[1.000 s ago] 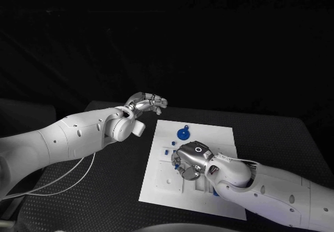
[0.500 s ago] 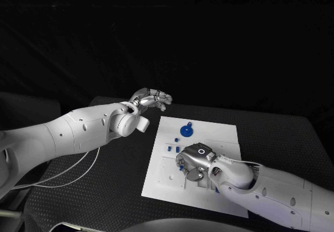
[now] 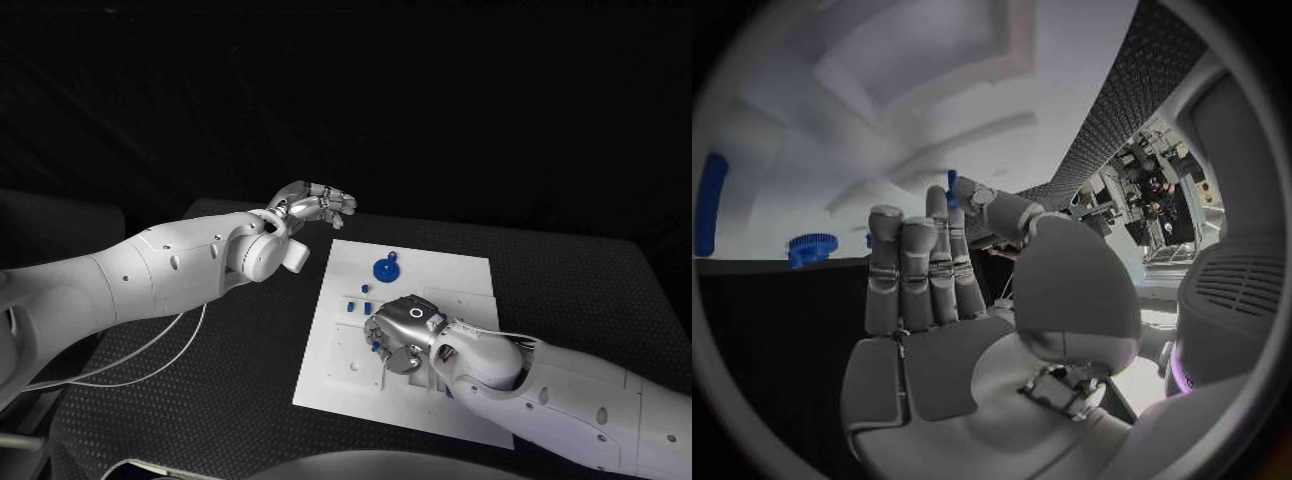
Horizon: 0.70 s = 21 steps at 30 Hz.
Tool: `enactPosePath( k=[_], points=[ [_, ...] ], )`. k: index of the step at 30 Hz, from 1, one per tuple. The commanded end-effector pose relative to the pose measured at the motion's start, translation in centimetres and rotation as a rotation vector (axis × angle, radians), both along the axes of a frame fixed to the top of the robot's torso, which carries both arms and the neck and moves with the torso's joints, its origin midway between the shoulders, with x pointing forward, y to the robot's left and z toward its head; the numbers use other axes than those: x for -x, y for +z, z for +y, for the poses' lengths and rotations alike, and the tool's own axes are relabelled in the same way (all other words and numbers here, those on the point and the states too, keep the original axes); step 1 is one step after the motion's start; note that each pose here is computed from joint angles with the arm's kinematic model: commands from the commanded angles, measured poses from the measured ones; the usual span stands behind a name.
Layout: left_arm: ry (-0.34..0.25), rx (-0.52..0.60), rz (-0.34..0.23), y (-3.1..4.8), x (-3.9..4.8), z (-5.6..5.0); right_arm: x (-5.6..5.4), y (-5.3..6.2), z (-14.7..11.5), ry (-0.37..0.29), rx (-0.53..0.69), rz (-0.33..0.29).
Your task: Assemble the parts on the task board
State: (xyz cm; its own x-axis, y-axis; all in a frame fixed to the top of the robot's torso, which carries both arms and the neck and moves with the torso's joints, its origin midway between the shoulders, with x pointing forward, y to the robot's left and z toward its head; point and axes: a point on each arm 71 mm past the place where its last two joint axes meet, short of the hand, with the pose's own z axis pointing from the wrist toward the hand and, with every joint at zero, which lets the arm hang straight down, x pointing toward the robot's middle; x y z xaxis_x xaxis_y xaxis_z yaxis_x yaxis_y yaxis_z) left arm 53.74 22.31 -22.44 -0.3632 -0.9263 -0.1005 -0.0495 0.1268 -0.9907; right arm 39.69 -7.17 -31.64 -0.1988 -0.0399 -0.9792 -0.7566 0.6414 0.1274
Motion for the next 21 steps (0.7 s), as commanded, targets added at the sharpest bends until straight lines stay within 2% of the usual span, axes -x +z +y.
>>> enactPosePath(
  k=[1, 13, 21],
  points=[
    [-0.004, 0.011, -0.002, 0.11, 0.01, -0.17, 0.11, -0.09, 0.17, 0.004, 0.007, -0.009],
    [-0.009, 0.012, 0.000, 0.10, 0.03, -0.28, 0.05, -0.23, 0.29, 0.006, 0.019, -0.010],
    [-0.010, 0.012, 0.001, 0.09, 0.03, -0.31, 0.28, -0.89, 0.44, 0.019, 0.073, 0.013]
  ],
)
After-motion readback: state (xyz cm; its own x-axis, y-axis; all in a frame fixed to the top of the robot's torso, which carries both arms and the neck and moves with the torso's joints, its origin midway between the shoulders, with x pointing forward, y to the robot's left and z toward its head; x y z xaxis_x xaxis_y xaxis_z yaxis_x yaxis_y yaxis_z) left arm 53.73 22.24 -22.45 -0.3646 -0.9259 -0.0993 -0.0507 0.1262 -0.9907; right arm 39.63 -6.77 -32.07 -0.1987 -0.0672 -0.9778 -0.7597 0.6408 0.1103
